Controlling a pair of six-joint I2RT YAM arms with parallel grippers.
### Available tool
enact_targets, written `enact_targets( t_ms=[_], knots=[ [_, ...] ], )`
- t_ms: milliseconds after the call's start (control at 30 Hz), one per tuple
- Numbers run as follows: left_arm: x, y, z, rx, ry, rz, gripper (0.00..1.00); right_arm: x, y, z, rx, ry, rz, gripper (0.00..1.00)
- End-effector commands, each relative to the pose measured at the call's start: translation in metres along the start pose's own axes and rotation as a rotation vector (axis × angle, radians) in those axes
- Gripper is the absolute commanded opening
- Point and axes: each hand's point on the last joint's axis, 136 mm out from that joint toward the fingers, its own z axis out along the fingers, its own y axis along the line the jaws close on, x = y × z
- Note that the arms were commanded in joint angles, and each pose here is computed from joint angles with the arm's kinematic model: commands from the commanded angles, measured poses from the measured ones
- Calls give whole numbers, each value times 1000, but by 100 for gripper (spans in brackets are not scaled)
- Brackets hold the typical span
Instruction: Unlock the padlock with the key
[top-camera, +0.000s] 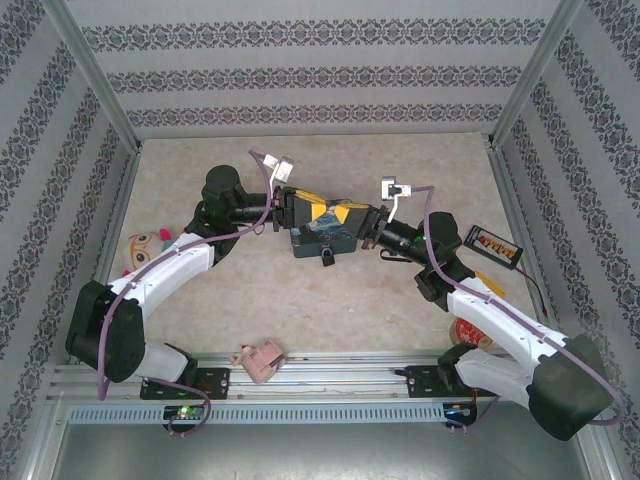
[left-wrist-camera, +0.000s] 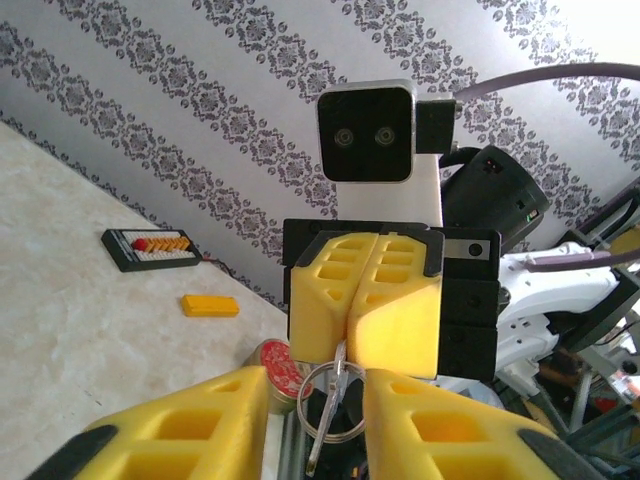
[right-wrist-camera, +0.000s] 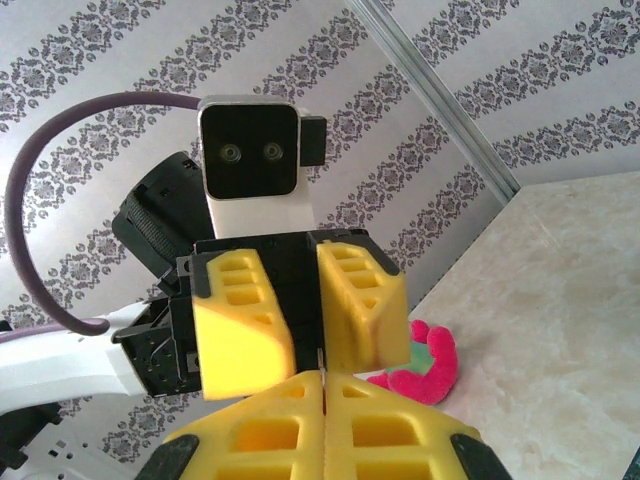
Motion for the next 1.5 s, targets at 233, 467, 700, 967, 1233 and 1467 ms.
enact_targets(
  t_ms=[233,467,700,967,1233,1467],
  knots=[
    [0,-9,0,32,20,41,2,-16,21,3,-59,-40,-50,0],
    [3,-16,-4,-3,77,103,0,-10,8,0,6,-9,-19,10],
    [34,-24,-25,-250,410,288,0,-2,-1,-21,108,19,-28,47],
    [51,-33,-21,-296,643,330,0,-6,5,-41,155,-20,-72,51],
    [39,-50,-6,-229,623,354,0,7,36,-43,29,37,-135,45],
    [35,-61,-6,-191,609,360,0,22,46,-22,-31,126,-149,45]
  ],
)
